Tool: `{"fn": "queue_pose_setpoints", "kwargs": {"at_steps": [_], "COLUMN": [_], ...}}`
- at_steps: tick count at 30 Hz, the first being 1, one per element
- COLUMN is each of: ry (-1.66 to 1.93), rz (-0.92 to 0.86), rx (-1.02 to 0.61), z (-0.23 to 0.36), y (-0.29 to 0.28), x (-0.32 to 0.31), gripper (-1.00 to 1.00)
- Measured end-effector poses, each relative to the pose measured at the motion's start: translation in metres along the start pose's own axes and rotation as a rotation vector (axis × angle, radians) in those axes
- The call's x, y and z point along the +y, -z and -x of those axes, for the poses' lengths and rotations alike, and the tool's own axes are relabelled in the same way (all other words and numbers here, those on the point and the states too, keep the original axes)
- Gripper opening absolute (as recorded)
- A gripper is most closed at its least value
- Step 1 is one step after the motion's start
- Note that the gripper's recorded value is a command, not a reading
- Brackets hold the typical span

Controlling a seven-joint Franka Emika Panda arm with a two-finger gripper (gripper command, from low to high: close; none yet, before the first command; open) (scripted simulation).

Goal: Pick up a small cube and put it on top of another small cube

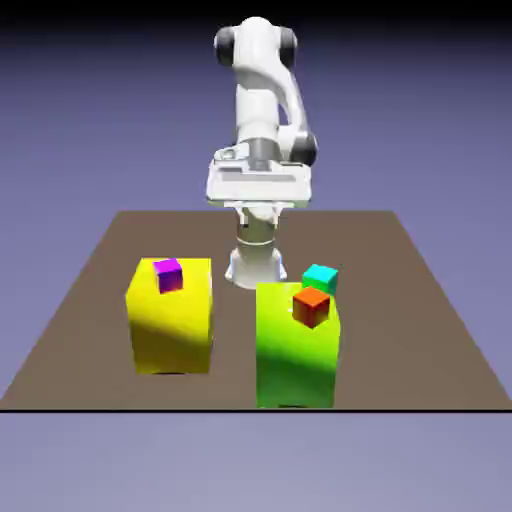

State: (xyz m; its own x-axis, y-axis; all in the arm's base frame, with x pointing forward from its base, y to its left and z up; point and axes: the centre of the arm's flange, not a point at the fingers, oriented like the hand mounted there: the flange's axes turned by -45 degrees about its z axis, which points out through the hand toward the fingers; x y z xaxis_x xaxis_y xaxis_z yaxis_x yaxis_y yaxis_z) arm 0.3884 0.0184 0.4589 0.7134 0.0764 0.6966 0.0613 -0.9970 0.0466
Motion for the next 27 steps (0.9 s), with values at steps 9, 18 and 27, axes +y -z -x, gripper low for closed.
{"fn": "queue_pose_setpoints", "kwargs": {"at_steps": [9,18,27], "ry": [0.023,-0.029,0.001], "rz": [-0.010,-0.045,-0.053], "rx": [-0.532,-0.674,-0.668], "z": [0.097,0.171,0.226], "y": [-0.064,-0.125,-0.150], "x": [-0.128,-0.117,-0.083], "gripper": [0.00,0.00,0.00]}}
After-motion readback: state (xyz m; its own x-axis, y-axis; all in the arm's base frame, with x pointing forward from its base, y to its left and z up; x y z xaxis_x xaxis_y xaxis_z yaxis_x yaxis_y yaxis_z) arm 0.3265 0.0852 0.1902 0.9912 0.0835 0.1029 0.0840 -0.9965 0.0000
